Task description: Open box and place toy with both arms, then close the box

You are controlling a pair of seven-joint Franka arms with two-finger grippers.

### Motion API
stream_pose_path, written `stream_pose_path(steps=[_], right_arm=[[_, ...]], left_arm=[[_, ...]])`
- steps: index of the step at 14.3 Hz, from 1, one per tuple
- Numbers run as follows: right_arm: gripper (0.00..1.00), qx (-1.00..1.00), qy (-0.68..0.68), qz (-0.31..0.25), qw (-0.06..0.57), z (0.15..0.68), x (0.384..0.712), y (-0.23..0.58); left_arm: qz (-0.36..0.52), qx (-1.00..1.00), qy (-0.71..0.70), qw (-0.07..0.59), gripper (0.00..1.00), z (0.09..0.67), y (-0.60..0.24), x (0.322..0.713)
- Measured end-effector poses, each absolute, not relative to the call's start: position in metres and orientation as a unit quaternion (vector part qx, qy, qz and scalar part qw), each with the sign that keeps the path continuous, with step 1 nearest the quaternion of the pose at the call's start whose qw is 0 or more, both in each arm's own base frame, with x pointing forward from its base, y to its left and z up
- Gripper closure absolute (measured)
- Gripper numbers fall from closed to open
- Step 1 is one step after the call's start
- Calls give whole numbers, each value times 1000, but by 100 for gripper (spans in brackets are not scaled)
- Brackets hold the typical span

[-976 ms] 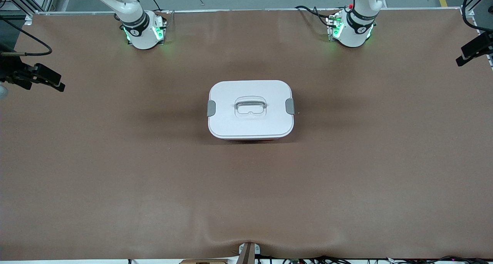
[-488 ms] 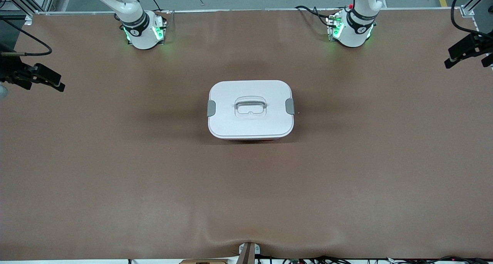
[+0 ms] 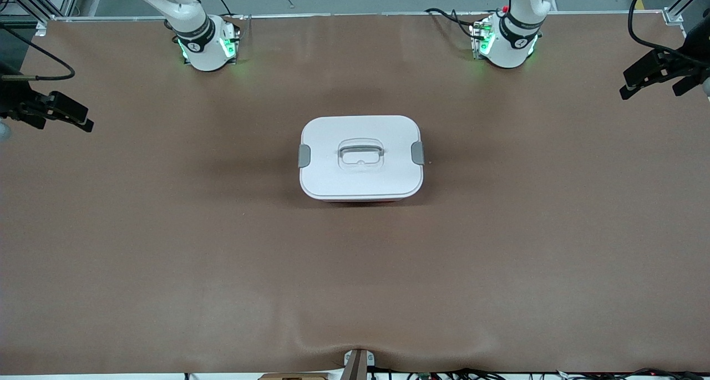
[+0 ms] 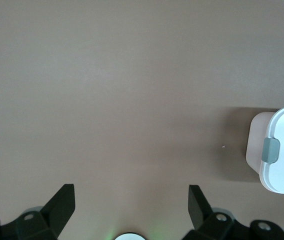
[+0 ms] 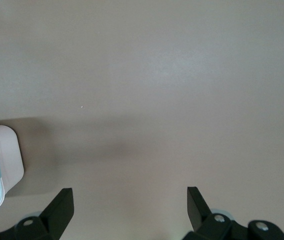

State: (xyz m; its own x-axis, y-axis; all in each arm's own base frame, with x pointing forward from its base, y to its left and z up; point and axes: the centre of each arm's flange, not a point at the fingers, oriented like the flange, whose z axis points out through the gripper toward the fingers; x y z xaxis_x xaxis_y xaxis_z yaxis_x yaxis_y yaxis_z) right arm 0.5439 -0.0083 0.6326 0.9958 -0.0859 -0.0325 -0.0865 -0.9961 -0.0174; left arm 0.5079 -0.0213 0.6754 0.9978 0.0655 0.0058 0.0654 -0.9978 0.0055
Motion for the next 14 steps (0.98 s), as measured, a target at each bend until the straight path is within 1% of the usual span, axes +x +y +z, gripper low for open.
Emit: stream_pose_path(steps=[14], right_arm=[[0, -999, 43, 18, 9, 632, 543, -8]], left_arm=[[-8, 999, 38, 2, 0, 664, -19, 516]])
